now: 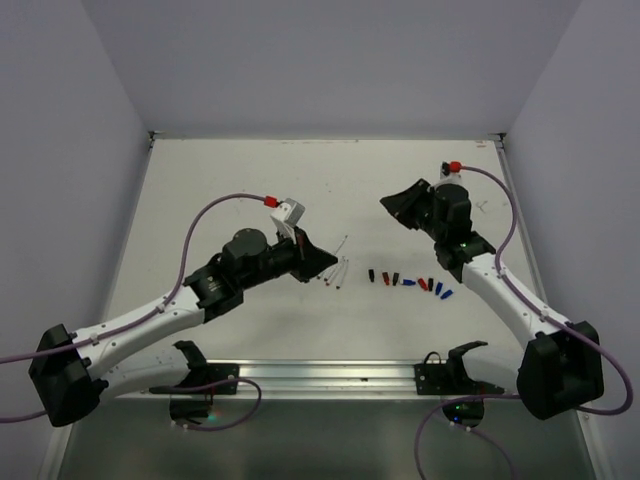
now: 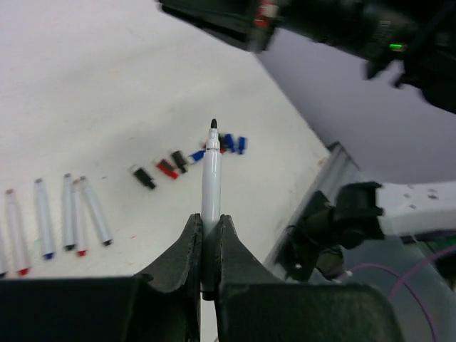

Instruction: Open the pen caps

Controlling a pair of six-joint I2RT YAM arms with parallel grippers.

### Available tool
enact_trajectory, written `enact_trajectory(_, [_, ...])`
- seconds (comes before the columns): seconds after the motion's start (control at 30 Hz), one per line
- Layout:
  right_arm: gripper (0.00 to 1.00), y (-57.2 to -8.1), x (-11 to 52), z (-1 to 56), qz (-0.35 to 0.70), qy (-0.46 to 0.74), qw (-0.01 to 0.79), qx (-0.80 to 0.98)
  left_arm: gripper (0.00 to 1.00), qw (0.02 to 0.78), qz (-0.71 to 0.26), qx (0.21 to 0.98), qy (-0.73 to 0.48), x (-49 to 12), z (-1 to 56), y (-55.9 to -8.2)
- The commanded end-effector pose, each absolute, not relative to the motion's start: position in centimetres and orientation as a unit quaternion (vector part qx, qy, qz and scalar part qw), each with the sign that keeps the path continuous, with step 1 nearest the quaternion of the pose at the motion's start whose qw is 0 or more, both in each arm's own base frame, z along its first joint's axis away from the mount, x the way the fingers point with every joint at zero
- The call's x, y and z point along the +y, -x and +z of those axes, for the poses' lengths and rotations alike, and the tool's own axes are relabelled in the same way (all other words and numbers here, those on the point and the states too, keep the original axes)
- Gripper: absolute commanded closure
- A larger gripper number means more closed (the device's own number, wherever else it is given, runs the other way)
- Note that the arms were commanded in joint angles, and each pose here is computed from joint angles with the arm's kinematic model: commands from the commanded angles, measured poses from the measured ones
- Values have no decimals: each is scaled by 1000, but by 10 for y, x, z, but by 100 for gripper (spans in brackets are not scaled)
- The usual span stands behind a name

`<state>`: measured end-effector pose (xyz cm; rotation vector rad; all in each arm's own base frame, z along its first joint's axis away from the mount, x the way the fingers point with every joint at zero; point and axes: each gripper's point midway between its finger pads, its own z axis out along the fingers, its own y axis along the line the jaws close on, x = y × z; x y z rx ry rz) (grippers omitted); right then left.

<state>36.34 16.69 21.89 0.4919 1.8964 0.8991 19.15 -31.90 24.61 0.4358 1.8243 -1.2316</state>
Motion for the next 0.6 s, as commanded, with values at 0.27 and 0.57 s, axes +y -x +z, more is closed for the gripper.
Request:
enact_trajectory(0.27, [100,-312,25,157,26,-274,372,887,100,484,-30,870,92,-149,153,-297])
enact_trajectory(0.57, [100,-261,-38,88,-42,-361,265,893,100,484,25,851,200,-83,112,-325])
